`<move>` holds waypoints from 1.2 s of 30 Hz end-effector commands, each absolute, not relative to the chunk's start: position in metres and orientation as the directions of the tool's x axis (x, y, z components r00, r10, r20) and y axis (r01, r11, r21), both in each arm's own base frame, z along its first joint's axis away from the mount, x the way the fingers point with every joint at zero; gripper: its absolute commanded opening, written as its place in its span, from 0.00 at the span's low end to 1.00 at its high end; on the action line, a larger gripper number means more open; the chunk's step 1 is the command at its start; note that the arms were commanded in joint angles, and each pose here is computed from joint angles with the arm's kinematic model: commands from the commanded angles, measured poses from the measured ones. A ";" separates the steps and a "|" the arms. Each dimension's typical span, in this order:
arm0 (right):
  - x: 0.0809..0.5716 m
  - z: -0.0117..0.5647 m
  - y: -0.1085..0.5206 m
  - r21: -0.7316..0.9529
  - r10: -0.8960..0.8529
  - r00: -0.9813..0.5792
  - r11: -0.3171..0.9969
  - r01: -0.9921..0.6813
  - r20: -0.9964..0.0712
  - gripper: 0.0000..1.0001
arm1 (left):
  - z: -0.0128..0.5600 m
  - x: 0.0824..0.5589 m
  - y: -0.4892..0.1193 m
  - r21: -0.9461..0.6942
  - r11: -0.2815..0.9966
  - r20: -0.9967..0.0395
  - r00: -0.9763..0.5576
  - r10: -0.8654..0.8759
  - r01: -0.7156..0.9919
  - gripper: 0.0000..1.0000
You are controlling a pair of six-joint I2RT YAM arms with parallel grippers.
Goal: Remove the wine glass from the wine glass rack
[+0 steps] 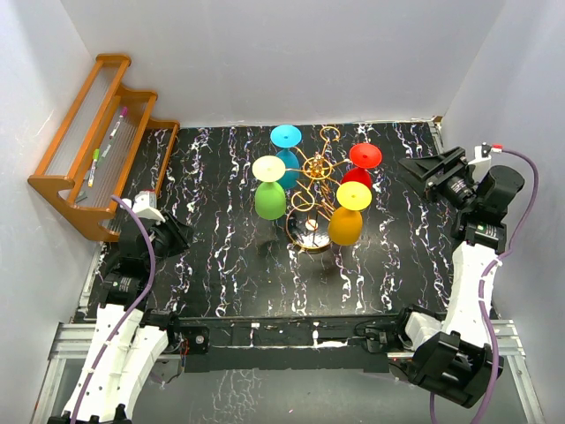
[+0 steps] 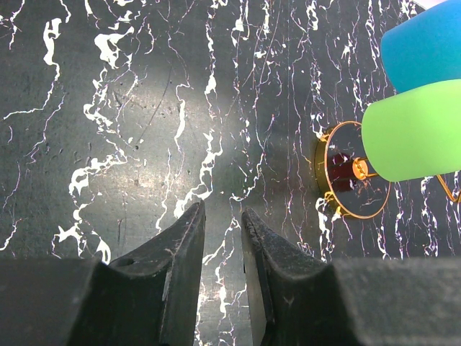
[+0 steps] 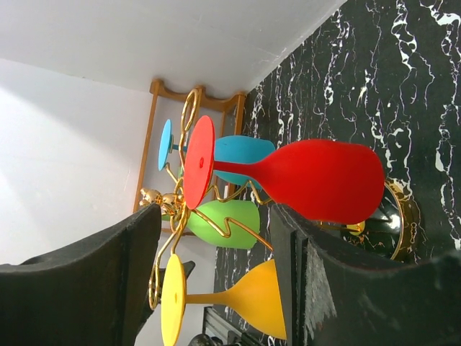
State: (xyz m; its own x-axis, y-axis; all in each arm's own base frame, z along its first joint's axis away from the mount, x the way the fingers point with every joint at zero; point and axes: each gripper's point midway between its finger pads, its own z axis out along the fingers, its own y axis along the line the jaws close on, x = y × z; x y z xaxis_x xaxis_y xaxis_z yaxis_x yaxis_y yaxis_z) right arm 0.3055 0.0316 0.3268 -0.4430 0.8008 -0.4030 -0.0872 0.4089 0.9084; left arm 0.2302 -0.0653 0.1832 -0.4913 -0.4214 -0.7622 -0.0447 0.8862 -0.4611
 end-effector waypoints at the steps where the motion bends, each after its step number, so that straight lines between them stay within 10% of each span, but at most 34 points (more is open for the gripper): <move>1: 0.305 0.354 0.033 0.872 0.766 -0.420 0.459 -0.172 -0.487 0.64 | 0.196 0.231 -0.069 -0.474 0.880 -0.774 -0.471 -0.424 -0.013 0.26; 28: 0.358 0.340 0.086 0.840 0.646 -0.565 0.514 -0.176 -0.513 0.55 | 0.194 0.232 -0.069 -0.474 0.880 -0.769 -0.477 -0.426 -0.022 0.27; 36: 0.359 0.339 0.083 0.834 0.658 -0.544 0.527 -0.160 -0.520 0.35 | 0.194 0.232 -0.069 -0.474 0.880 -0.768 -0.478 -0.426 -0.022 0.26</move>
State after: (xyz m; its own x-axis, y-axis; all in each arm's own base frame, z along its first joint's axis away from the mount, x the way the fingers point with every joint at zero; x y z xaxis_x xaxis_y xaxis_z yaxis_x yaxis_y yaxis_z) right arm 0.3539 0.0867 0.3107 -0.6158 0.6602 -0.4299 -0.0777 0.4921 0.8671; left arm 0.2301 -0.0659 0.1830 -0.4936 -0.4216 -0.7606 -0.0430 0.8854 -0.4629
